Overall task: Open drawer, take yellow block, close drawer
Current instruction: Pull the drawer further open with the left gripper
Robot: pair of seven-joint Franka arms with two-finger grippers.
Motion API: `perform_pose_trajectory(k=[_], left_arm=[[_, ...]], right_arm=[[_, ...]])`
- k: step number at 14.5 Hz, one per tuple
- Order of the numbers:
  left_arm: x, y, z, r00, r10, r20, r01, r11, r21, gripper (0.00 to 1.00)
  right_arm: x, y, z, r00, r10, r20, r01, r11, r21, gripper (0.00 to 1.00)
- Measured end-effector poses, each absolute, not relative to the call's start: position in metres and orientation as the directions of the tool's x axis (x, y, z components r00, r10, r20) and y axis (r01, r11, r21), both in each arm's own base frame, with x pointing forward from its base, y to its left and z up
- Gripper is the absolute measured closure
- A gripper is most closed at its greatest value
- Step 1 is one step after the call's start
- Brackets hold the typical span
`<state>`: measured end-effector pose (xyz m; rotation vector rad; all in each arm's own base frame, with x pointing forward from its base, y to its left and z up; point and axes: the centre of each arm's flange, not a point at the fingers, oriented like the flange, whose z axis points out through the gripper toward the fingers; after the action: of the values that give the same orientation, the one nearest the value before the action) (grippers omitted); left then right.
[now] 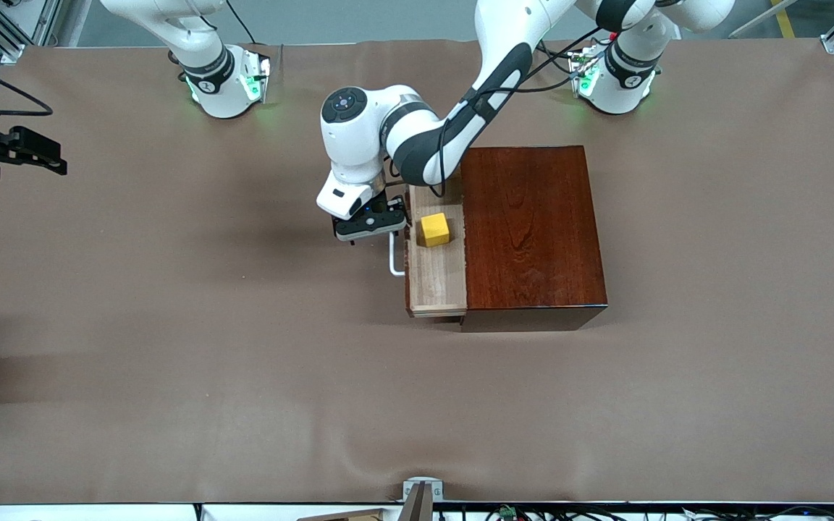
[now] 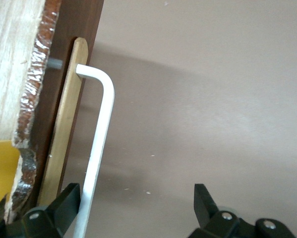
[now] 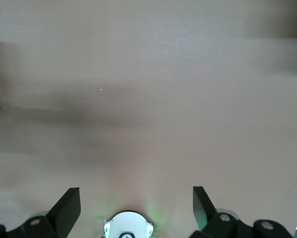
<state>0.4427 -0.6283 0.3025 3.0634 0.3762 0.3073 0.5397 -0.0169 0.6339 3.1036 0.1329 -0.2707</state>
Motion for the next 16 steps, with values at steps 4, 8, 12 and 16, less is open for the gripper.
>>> perform_pose_trajectory(k=[4, 8, 12, 16], left_arm=[[0.440, -0.640, 0.309, 0.945, 0.268, 0.189, 0.241, -0.958, 0.153, 0.00], [0.428, -0.653, 0.315, 0.946, 0.266, 0.187, 0.226, -0.951, 0.212, 0.00], [0.425, -0.657, 0.318, 0.946, 0.265, 0.189, 0.222, -0.949, 0.224, 0.00], [0.430, -0.654, 0.342, 0.941, 0.279, 0.192, 0.235, -0.946, 0.222, 0.00]], right_arm=[[0.543, -0.017, 0.629, 0.980, 0.083, -0.183, 0.087, -0.996, 0.015, 0.00], [0.545, -0.017, 0.625, 0.979, 0.082, -0.189, 0.086, -0.996, 0.015, 0.00], [0.546, -0.017, 0.624, 0.979, 0.081, -0.189, 0.086, -0.996, 0.016, 0.00], [0.546, -0.017, 0.624, 0.979, 0.083, -0.187, 0.087, -0.996, 0.016, 0.00]])
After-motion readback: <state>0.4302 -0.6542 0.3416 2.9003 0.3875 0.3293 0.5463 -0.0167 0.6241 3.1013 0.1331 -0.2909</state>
